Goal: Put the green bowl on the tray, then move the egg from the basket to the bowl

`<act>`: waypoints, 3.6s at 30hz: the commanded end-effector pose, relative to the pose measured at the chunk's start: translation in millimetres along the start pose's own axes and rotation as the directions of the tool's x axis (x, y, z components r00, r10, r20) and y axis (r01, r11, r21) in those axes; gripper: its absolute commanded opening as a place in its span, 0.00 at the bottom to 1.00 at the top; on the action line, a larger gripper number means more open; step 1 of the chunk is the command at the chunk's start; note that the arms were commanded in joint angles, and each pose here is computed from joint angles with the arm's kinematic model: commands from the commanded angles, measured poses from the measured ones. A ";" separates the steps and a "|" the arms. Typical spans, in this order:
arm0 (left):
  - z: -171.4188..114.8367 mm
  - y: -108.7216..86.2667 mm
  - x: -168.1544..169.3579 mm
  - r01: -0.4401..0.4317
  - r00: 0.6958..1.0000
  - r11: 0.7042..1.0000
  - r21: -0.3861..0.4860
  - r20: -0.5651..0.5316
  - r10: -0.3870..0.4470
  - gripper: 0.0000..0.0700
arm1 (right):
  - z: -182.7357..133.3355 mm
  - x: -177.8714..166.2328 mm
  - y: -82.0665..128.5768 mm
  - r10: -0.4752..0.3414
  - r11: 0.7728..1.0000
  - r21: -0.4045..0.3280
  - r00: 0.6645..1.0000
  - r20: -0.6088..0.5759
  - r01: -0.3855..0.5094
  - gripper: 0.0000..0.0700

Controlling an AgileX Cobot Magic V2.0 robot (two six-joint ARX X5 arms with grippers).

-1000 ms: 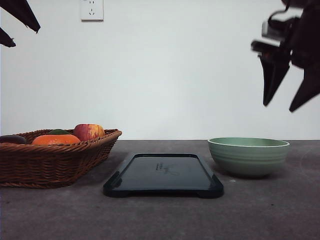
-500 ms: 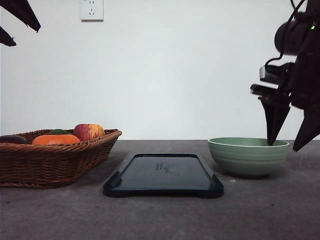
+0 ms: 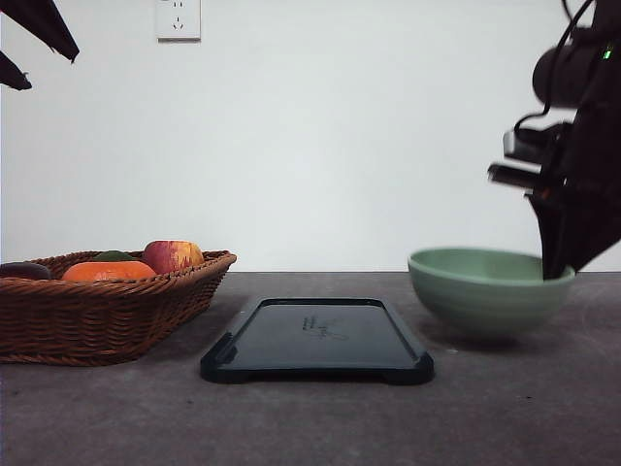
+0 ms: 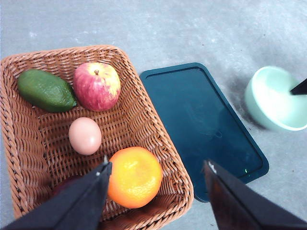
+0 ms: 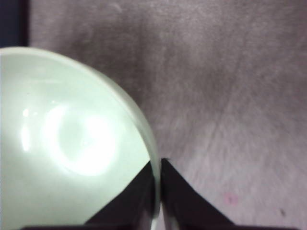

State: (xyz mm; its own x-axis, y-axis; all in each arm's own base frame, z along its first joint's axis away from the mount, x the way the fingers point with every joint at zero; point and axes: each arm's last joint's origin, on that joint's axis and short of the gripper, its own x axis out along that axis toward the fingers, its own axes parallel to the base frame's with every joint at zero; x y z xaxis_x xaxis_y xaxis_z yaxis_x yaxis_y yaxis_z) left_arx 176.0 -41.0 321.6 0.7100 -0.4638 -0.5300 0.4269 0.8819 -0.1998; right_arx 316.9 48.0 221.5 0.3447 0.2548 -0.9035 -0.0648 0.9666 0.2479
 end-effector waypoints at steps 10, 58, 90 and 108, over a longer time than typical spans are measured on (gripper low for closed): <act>6.0 -1.7 -2.5 0.005 1.000 1.000 0.013 0.020 -0.005 0.57 | 8.4 -29.3 29.4 0.075 0.992 -0.100 0.997 0.029 -0.071 0.00; 5.9 -1.5 -2.0 0.005 1.000 1.000 0.007 0.017 -0.005 0.57 | 64.4 64.0 142.8 0.069 0.936 -0.331 0.985 -0.161 -0.119 0.42; 5.4 -1.6 -2.0 0.005 1.000 1.000 0.006 0.011 -0.005 0.57 | -31.5 -31.3 127.8 0.220 0.875 -0.481 0.929 0.297 -0.053 0.28; 12.4 11.0 37.6 -0.062 0.993 0.995 -0.076 -0.105 0.054 0.56 | -74.8 -58.6 46.4 0.075 0.935 -0.350 0.938 0.338 0.052 0.28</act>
State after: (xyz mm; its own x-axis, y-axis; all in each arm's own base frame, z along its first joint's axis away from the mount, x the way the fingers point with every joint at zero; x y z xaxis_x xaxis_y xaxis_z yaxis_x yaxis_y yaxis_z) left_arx 209.4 -48.4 303.2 0.6522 -0.4147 -0.6346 0.3442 0.9078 -0.2395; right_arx 222.3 79.2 259.1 0.6310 0.3001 -0.7154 -0.3556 0.9314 0.0771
